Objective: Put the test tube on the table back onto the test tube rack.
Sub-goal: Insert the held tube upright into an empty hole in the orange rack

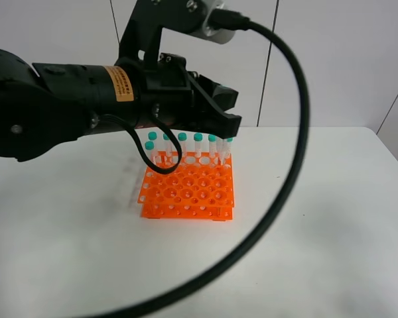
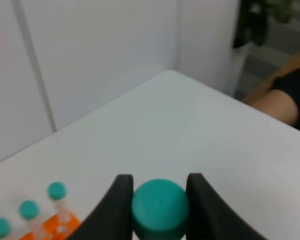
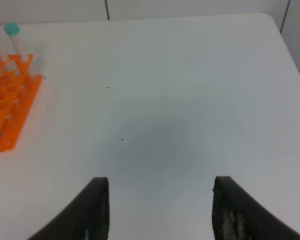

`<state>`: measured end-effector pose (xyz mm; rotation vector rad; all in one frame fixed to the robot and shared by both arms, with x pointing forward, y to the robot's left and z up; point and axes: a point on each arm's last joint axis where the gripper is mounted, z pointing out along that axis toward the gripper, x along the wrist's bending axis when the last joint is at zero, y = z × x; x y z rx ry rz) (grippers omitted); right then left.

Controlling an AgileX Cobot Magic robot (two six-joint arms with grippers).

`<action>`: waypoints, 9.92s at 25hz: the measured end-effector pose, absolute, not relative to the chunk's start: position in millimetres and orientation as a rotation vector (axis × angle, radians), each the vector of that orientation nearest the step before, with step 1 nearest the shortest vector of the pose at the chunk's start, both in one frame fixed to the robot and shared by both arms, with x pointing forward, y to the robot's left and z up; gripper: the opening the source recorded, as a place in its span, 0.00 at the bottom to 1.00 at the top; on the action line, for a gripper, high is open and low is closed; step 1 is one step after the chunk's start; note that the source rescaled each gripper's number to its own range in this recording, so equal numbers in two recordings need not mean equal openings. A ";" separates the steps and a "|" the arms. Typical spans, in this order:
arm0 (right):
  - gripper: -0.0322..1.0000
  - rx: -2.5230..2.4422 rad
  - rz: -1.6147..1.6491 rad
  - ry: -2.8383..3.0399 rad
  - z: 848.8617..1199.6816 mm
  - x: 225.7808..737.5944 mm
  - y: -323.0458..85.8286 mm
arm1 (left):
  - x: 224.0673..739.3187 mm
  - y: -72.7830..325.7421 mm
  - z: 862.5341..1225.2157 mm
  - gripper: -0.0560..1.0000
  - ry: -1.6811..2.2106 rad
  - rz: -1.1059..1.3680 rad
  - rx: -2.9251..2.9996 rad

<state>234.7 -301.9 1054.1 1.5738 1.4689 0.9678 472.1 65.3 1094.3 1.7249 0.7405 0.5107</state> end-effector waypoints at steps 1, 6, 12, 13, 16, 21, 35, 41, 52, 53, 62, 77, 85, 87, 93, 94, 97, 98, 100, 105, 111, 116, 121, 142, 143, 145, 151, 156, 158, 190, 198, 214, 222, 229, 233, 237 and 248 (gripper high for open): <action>0.60 1.574 0.968 1.469 1054.1 234.7 -301.9 | 475.1 69.1 1092.2 0.05 0.755 0.517 1.717; 0.60 1.574 0.968 1.469 1054.1 234.7 -301.9 | 492.1 84.8 1087.9 0.05 0.799 0.569 1.666; 0.60 1.574 0.968 1.469 1054.1 234.7 -301.9 | 520.4 88.6 1063.2 0.05 0.846 0.603 1.643; 0.60 1.574 0.968 1.469 1054.1 234.7 -301.9 | 525.2 88.5 1057.7 0.05 0.851 0.606 1.640; 0.60 1.574 0.968 1.469 1054.1 234.7 -301.9 | 537.4 89.9 1043.4 0.05 0.851 0.633 1.643; 0.60 1.574 0.968 1.469 1054.1 234.7 -301.9 | 554.0 98.4 1026.0 0.05 0.877 0.670 1.649; 0.60 1.574 0.968 1.469 1054.1 234.7 -301.9 | 577.1 127.9 1023.5 0.05 0.943 0.737 1.545; 0.60 1.574 0.968 1.469 1054.1 234.7 -301.9 | 583.6 124.7 999.8 0.05 0.972 0.716 1.596; 0.60 1.574 0.968 1.469 1054.1 234.7 -301.9 | 595.1 136.1 974.9 0.05 1.017 0.741 1.661; 0.60 1.574 0.968 1.469 1054.1 234.7 -301.9 | 595.5 137.1 974.9 0.05 1.019 0.743 1.660; 0.60 1.574 0.968 1.469 1054.1 234.7 -301.9 | 596.4 138.1 974.1 0.05 1.027 0.743 1.666; 0.60 1.574 0.968 1.469 1054.1 234.7 -301.9 | 606.8 134.4 960.1 0.05 1.081 0.711 1.736; 0.60 1.574 0.968 1.469 1054.1 234.7 -301.9 | 608.3 133.2 962.4 0.05 1.056 0.725 1.700; 0.60 1.574 0.968 1.469 1054.1 234.7 -301.9 | 608.3 133.2 962.5 0.05 1.055 0.725 1.699; 0.60 1.574 0.968 1.469 1054.1 234.7 -301.9 | 608.7 134.0 962.5 0.05 1.057 0.727 1.698; 0.60 1.574 0.968 1.469 1054.1 234.7 -301.9 | 609.0 134.7 962.5 0.05 1.058 0.728 1.697; 0.60 1.574 0.968 1.469 1054.1 234.7 -301.9 | 611.0 139.1 962.6 0.05 1.069 0.736 1.691; 0.60 1.574 0.968 1.469 1054.1 234.7 -301.9 | 611.5 140.3 962.6 0.05 1.072 0.738 1.690; 0.60 1.574 0.968 1.469 1054.1 234.7 -301.9 | 612.2 142.0 962.6 0.05 1.076 0.741 1.688; 0.60 1.574 0.968 1.469 1054.1 234.7 -301.9 | 612.2 142.0 962.6 0.05 1.076 0.741 1.688; 0.60 1.574 0.968 1.469 1054.1 234.7 -301.9 | 613.1 141.3 955.9 0.05 1.084 0.733 1.700; 0.60 1.574 0.968 1.469 1054.1 234.7 -301.9 | 613.6 140.9 954.6 0.05 1.081 0.734 1.696; 0.60 1.574 0.968 1.469 1054.1 234.7 -301.9 | 614.0 140.2 955.8 0.05 1.073 0.737 1.680; 0.60 1.574 0.968 1.469 1054.1 234.7 -301.9 | 615.1 139.8 946.9 0.05 1.116 0.701 1.671; 0.60 1.574 0.968 1.469 1054.1 234.7 -301.9 | 615.2 139.7 946.1 0.05 1.116 0.701 1.672; 0.60 1.574 0.968 1.469 1054.1 234.7 -301.9 | 615.3 139.7 945.9 0.05 1.116 0.701 1.672; 0.60 1.574 0.968 1.469 1054.1 234.7 -301.9 | 615.3 139.7 945.9 0.05 1.116 0.701 1.672; 0.60 1.574 0.968 1.469 1054.1 234.7 -301.9 | 615.3 139.7 945.9 0.05 1.116 0.701 1.672; 0.60 1.574 0.968 1.469 1054.1 234.7 -301.9 | 615.3 139.7 945.9 0.05 1.116 0.701 1.672; 0.60 1.574 0.968 1.469 1054.1 234.7 -301.9 | 616.4 139.2 934.2 0.05 1.132 0.688 1.695; 0.60 1.574 0.968 1.469 1054.1 234.7 -301.9 | 616.4 139.2 934.2 0.05 1.132 0.688 1.695; 0.60 1.574 0.968 1.469 1054.1 234.7 -301.9 | 615.4 140.4 932.4 0.05 1.138 0.686 1.700; 0.60 1.574 0.968 1.469 1054.1 234.7 -301.9 | 615.2 140.5 932.1 0.05 1.138 0.686 1.700; 0.60 1.574 0.968 1.469 1054.1 234.7 -301.9 | 615.2 140.5 932.2 0.05 1.138 0.686 1.700; 0.60 1.574 0.968 1.469 1054.1 234.7 -301.9 | 613.4 141.2 929.8 0.05 1.138 0.684 1.702; 0.60 1.574 0.968 1.469 1054.1 234.7 -301.9 | 614.2 140.8 919.8 0.05 1.150 0.674 1.718; 0.60 1.574 0.968 1.469 1054.1 234.7 -301.9 | 614.6 140.3 908.1 0.05 1.152 0.669 1.720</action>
